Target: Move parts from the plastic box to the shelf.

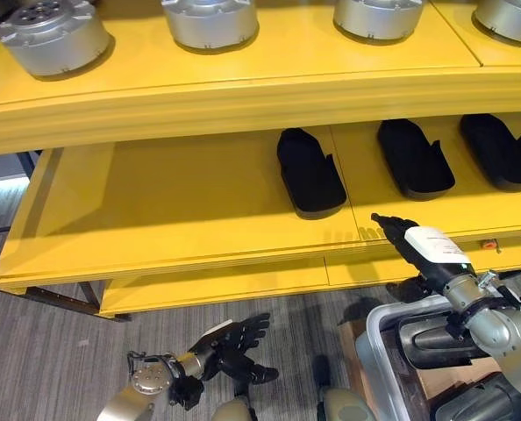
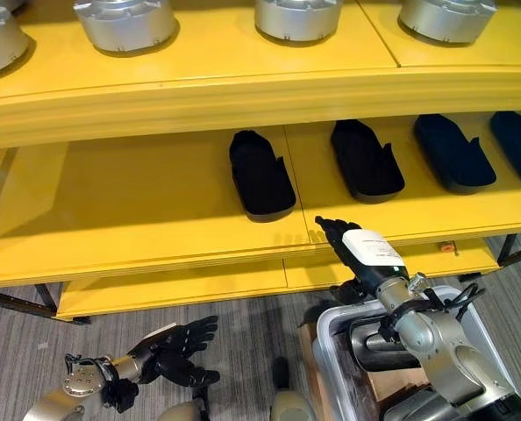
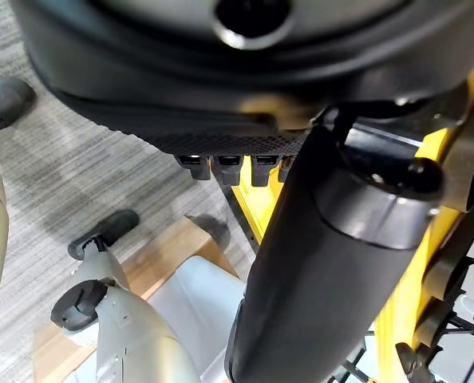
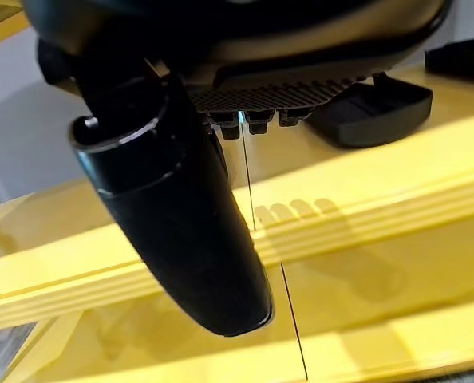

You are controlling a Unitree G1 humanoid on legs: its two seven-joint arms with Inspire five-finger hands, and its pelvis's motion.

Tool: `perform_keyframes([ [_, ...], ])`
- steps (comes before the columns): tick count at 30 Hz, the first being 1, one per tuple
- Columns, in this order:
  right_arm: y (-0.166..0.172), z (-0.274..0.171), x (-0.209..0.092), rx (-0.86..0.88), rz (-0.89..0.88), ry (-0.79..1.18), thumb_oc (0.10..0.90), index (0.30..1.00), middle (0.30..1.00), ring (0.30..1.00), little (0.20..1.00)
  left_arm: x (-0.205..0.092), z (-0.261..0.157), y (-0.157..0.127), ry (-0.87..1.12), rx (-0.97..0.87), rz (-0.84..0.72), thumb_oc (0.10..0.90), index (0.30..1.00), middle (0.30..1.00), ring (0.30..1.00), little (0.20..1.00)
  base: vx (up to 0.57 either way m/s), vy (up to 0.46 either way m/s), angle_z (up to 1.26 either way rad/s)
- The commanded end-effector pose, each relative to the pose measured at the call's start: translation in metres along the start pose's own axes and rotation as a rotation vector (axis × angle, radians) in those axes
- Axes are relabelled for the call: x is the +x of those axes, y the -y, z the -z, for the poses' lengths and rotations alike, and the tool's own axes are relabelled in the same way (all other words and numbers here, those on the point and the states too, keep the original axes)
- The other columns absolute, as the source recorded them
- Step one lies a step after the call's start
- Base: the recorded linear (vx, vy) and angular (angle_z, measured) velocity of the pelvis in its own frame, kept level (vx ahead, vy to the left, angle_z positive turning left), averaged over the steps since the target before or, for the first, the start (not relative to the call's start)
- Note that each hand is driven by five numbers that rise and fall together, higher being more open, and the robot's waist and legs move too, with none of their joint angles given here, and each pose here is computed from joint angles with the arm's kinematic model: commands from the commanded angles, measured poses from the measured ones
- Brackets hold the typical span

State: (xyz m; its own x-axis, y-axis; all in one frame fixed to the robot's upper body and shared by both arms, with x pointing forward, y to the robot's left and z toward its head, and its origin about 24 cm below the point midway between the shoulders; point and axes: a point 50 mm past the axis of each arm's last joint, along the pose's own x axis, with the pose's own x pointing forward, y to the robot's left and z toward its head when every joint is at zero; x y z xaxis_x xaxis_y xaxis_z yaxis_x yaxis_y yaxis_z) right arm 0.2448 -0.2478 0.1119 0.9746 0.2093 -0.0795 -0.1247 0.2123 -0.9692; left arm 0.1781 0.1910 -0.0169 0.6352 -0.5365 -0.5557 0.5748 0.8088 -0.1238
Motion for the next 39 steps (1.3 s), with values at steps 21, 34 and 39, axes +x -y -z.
perform_keyframes([
  [21,0.003,-0.017,0.034,-0.171,-0.04,0.087,0.9,1.0,1.0,1.0,1.0,-0.007,-0.02,0.002,0.038,0.091,0.114,0.9,1.0,1.0,1.0,1.0,0.04,-0.007,0.03],
  [34,-0.013,-0.015,0.046,-0.202,-0.078,0.056,0.9,1.0,1.0,1.0,1.0,-0.003,-0.017,0.006,0.025,0.099,0.142,0.9,1.0,1.0,1.0,1.0,0.01,-0.001,0.0],
  [39,-0.014,-0.015,0.055,-0.205,-0.083,0.043,0.9,1.0,1.0,1.0,1.0,-0.001,-0.018,0.007,0.015,0.106,0.153,0.9,1.0,1.0,1.0,1.0,0.04,-0.016,0.0],
])
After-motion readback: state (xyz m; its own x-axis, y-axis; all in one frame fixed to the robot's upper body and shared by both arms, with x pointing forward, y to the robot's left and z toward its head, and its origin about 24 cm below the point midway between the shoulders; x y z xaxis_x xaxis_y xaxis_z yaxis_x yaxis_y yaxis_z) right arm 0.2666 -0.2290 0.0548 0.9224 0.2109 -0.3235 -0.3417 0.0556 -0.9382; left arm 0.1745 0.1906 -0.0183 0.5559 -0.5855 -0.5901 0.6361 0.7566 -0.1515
